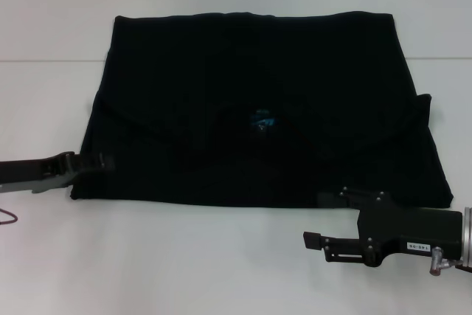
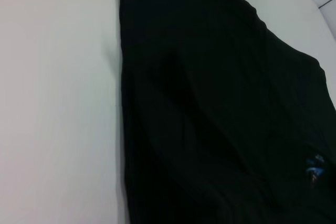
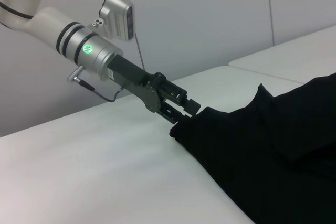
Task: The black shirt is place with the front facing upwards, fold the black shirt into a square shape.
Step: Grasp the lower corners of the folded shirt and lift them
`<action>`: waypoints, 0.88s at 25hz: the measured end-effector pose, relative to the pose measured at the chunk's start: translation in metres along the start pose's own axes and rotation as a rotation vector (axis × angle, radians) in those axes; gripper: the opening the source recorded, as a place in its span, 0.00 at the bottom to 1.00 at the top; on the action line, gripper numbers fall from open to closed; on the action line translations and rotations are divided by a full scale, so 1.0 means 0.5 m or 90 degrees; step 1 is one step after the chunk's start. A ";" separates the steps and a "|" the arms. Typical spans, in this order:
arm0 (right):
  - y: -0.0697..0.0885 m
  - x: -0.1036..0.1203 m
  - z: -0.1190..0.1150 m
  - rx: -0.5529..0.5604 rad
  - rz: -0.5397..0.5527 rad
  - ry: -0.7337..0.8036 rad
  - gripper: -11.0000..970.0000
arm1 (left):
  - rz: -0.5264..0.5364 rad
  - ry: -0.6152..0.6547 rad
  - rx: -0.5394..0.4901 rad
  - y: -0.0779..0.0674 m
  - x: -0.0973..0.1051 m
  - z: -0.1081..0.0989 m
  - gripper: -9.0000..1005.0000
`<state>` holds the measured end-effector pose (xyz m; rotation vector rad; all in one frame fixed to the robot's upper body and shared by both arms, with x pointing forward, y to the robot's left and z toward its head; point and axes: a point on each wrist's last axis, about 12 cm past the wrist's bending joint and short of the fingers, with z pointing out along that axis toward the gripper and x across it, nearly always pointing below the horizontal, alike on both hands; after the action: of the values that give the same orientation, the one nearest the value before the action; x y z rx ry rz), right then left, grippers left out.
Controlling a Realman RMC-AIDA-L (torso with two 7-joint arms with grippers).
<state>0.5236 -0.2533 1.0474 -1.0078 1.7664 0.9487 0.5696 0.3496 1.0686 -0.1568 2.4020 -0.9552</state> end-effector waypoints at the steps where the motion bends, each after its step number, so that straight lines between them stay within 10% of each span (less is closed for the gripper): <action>1: 0.000 0.000 0.000 0.000 0.000 0.000 0.87 | 0.000 0.002 0.001 0.001 0.001 -0.002 0.73; 22: 0.001 -0.002 -0.001 -0.004 0.004 -0.006 0.87 | 0.022 0.043 -0.025 -0.001 -0.001 0.003 0.70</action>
<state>0.5232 -0.2530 1.0486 -0.9999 1.7613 0.9620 0.5707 0.3482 1.0682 -0.0984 2.4792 -0.9110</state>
